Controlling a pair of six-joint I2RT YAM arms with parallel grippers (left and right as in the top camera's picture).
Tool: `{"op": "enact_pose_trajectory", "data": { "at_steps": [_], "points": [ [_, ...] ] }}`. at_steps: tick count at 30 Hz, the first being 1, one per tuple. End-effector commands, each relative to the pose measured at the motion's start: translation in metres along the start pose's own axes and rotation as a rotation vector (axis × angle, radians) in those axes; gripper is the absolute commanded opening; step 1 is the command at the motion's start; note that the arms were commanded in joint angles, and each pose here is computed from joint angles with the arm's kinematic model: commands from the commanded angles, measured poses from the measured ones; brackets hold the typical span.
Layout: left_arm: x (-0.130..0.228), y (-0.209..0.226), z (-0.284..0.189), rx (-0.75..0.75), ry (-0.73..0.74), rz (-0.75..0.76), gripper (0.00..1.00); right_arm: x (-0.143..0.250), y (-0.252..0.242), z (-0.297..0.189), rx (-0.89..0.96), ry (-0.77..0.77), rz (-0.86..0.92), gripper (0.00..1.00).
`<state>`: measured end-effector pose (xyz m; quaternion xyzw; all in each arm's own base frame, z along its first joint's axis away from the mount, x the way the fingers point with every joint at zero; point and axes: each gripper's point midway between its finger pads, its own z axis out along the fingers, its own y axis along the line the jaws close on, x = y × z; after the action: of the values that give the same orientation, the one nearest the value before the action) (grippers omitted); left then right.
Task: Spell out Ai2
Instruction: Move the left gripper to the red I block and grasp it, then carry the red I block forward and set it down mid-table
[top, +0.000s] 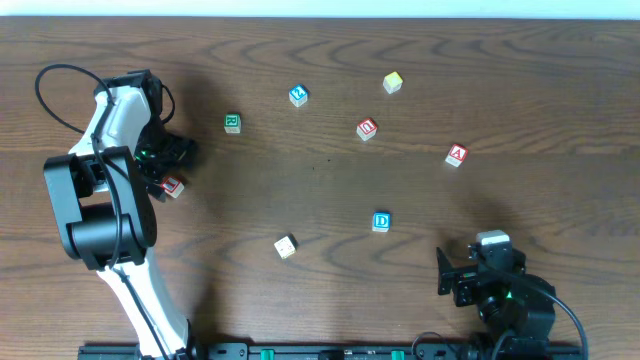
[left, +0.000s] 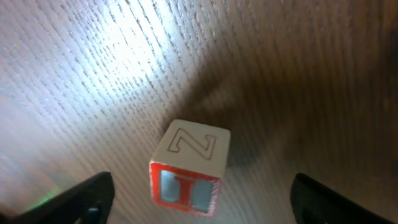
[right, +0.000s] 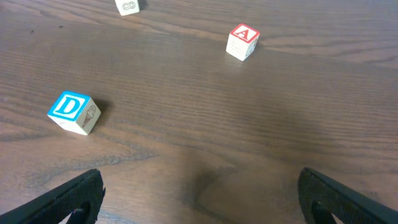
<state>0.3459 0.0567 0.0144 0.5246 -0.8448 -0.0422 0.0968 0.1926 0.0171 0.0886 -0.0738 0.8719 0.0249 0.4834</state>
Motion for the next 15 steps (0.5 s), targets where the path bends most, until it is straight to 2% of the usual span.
{"op": "enact_pose_trajectory", "data": {
  "at_steps": [1,4,9,15],
  "points": [
    [-0.0063,-0.0034,0.0050,-0.006,-0.007,-0.002,0.82,0.0012,0.0036,0.0008,-0.017,0.000,0.009,0.99],
    [-0.0082,-0.0054,0.0079,-0.003,-0.010,-0.003,0.72,0.0012,0.0036,0.0008,-0.017,0.000,0.009,0.99],
    [-0.0062,-0.0030,0.0119,-0.017,0.000,-0.002,0.65,0.0012,0.0036,0.0008,-0.017,0.000,0.009,0.99],
    [-0.0057,0.0005,0.0123,-0.035,-0.003,0.015,0.48,0.0012,0.0036,0.0008,-0.017,0.000,0.009,0.99]
  ]
}}
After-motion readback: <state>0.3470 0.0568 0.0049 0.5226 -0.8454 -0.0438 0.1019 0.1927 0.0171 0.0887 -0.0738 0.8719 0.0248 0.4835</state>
